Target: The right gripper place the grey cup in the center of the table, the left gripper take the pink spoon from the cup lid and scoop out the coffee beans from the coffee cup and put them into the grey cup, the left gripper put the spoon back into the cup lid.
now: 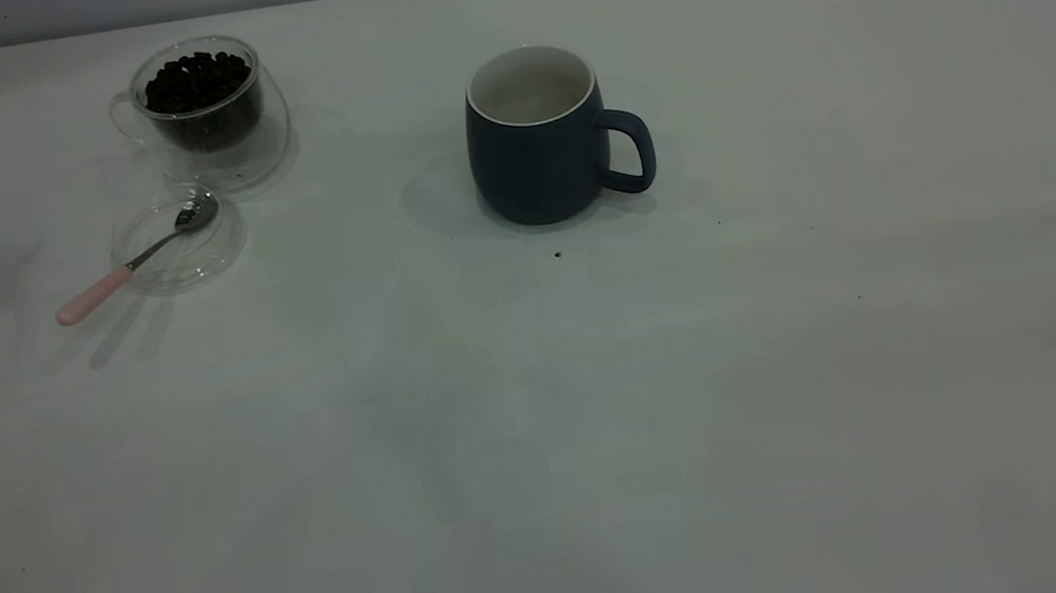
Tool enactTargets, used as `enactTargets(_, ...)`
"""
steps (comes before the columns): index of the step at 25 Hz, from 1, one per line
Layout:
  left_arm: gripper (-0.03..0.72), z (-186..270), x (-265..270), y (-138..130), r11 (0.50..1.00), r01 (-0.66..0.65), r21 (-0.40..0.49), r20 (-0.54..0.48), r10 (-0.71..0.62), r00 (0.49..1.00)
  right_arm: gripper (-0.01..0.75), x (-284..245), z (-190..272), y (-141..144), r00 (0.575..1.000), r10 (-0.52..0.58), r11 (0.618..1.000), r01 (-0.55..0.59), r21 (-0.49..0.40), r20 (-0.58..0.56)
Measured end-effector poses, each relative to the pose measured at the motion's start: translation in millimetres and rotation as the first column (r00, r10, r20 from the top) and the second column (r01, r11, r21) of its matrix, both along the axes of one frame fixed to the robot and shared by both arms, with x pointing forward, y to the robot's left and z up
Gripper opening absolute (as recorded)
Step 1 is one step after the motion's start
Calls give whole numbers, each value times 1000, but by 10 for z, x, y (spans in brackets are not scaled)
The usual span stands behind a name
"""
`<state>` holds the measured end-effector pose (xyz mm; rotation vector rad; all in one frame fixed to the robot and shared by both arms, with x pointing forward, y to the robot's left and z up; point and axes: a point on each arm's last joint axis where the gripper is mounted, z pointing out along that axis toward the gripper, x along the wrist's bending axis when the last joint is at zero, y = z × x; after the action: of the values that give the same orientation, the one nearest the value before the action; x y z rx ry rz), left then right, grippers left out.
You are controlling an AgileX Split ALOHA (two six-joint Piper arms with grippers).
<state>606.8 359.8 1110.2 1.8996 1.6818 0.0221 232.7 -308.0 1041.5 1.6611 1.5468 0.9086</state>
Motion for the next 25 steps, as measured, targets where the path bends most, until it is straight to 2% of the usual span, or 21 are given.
enactTargets(4,393,596,-471,-397,961,-75,265,69,59,996,457,0,0,0,1000,0,1000,0,0,0)
enactTargets(6,393,854,-732,-557,934,-135,330,141,93,986,457,0,0,0,1000,0,1000,0,0,0)
enactTargets(10,393,1041,-1258,-747,917,-219,334,211,154,965,457,0,0,0,1000,0,1000,0,0,0)
enactTargets(15,393,694,-1778,-802,920,-168,354,135,127,983,457,0,0,0,1000,0,1000,0,0,0)
enactTargets(21,393,-46,-2427,-699,903,-107,416,-6,121,993,457,0,0,0,1000,0,1000,0,0,0)
enactTargets(25,393,-506,-2853,-638,899,-86,429,-51,119,992,457,0,0,0,1000,0,1000,0,0,0)
